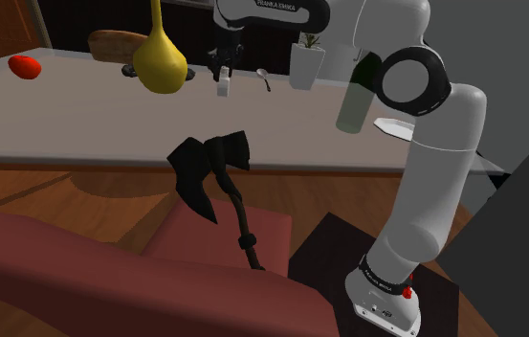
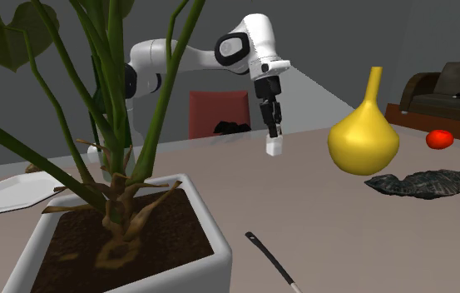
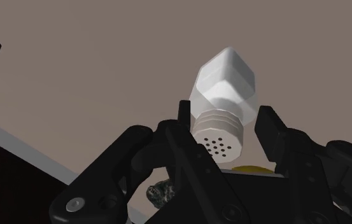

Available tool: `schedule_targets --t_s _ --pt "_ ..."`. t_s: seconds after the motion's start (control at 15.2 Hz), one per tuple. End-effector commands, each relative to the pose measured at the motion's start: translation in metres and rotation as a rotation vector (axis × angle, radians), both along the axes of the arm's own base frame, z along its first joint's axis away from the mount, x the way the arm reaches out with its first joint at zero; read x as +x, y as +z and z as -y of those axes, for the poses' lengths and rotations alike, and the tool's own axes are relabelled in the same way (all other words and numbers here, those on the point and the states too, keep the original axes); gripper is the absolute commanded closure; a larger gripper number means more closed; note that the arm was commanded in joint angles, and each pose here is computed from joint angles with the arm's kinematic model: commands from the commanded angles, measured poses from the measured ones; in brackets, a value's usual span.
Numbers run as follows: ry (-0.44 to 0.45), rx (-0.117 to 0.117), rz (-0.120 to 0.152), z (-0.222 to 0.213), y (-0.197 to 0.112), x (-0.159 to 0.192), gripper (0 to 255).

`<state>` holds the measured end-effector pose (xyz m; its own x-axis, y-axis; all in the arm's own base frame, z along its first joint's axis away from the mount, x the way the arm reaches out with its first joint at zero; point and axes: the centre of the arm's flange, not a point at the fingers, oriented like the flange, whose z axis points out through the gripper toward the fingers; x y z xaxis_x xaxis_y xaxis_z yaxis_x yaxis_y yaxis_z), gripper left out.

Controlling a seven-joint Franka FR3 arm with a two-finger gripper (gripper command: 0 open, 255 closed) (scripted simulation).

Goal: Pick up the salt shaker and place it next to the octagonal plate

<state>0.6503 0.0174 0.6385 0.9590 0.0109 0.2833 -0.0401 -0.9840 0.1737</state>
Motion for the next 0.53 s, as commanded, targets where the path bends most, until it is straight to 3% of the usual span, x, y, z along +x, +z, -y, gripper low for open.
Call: schedule_targets --t_s 0.0,0.46 --pt "0.0 0.0 0.0 0.001 0.012 0.0 255" --pt "0.0 0.0 0.0 0.006 0.044 -0.012 255"
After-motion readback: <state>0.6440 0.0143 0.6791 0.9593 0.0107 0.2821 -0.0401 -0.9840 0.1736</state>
